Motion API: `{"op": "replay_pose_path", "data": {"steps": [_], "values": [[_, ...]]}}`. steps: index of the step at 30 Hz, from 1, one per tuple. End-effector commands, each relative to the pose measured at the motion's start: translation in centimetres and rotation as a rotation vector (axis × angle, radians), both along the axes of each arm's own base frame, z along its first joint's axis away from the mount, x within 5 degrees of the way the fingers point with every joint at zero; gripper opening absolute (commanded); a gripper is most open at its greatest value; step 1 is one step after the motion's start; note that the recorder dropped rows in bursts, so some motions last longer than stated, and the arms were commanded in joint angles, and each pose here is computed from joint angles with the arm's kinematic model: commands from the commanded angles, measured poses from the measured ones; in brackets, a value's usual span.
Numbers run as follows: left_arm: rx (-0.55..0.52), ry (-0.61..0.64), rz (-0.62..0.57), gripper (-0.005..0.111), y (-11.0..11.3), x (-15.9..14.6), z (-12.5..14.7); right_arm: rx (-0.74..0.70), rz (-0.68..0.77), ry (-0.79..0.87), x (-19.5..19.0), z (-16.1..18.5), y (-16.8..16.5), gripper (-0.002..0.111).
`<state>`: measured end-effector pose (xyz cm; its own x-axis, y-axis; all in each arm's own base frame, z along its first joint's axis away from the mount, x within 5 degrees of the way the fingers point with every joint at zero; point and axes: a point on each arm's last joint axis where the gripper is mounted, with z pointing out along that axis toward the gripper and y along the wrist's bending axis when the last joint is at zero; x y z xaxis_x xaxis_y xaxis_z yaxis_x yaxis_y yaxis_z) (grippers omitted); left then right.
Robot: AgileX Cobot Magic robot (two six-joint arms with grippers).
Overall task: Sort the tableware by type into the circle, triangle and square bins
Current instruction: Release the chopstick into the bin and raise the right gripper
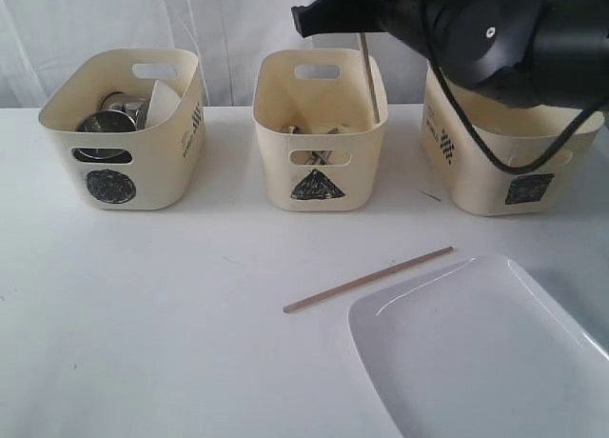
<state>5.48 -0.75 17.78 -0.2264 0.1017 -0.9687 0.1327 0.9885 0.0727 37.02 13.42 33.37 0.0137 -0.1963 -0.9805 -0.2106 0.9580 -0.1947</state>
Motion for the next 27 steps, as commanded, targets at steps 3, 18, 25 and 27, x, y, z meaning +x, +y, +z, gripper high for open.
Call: {"op": "replay_pose_path", "data": {"steps": [3,18,25,27], "values": [[-0.014,-0.007,0.004,0.052,0.0,0.0,0.0,-0.001,0.000,-0.042,1.0,0.1,0.0,0.000],[-0.014,-0.007,0.004,0.052,0.0,0.0,0.0,-0.036,0.024,-0.043,4.1,-2.1,1.5,0.000],[-0.014,-0.007,0.004,0.052,0.0,0.0,0.0,-0.043,0.024,-0.027,5.4,-3.4,2.0,0.000],[-0.014,-0.007,0.004,0.052,0.0,0.0,0.0,-0.045,0.020,-0.021,5.8,-3.8,2.0,0.000]]}}
